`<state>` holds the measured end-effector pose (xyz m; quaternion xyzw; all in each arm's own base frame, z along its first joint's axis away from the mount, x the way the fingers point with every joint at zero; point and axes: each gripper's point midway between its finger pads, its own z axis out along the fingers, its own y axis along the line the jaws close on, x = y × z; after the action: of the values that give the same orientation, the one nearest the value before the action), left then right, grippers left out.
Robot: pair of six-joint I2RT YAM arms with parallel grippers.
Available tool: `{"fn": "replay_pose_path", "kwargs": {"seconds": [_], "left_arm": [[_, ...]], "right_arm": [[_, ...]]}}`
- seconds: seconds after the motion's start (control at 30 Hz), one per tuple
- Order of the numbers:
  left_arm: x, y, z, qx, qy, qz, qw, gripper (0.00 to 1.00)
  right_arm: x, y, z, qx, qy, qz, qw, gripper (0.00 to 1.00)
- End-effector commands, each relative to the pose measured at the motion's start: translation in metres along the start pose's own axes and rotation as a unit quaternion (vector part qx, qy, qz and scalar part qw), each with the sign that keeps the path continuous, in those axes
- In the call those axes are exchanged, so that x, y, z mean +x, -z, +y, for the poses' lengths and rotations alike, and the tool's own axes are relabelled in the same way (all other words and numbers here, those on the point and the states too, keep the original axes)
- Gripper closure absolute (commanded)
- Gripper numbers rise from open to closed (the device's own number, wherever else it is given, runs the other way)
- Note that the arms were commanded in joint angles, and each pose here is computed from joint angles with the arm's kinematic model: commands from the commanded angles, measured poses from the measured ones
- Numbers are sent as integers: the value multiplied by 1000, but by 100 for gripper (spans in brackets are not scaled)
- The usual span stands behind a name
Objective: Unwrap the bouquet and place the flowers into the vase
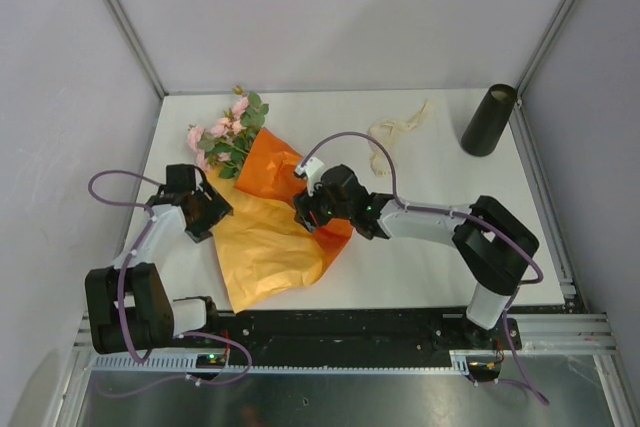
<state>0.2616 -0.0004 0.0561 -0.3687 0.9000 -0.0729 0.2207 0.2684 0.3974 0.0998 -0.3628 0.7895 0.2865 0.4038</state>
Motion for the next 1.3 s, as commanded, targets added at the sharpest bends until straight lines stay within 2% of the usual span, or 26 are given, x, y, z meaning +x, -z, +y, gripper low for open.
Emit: {"fn": "replay_pose_path", "kwargs": {"seconds": [0.0, 0.07, 0.17, 0.33, 0.63, 0.73, 0.77, 0.83, 0.9, 1.13, 1.27], "left_arm": [[-1, -4, -13, 40, -9, 1, 999, 25], [-1, -6, -12, 37, -8, 3, 999, 30], [-2, -9, -9, 25, -1, 1, 1000, 43], [-6, -11, -9, 18, 6, -2, 1000, 59], [-14, -14, -10, 9, 4, -7, 1000, 97], [-18, -15, -9, 2, 7, -13, 1000, 99], [-20, -16, -8, -1, 9, -14, 1000, 100], [-26, -17, -3, -14, 18, -24, 999, 100], [-32, -18, 3, -24, 32, -31, 999, 100], [-61, -21, 24, -50, 84, -50, 994, 100], [-73, -20, 33, -64, 98, -64, 991, 100]], "right_arm": [[-40, -19, 3, -10, 54, -49, 997, 36], [-41, -27, 3, -9, 63, -50, 997, 36], [-41, -41, 4, -7, 65, -48, 997, 37], [-45, -62, 2, 17, 69, -50, 996, 40], [-51, -89, -12, 66, 77, -61, 993, 49], [-53, -98, -19, 75, 76, -63, 992, 59], [-57, -101, -20, 76, 75, -66, 992, 66], [-61, -106, -22, 75, 74, -72, 992, 89], [-69, -112, -23, 71, 73, -83, 991, 97], [-99, -132, -32, 5, -33, -96, 995, 100], [-127, -130, -47, 11, -57, -133, 989, 100]]}}
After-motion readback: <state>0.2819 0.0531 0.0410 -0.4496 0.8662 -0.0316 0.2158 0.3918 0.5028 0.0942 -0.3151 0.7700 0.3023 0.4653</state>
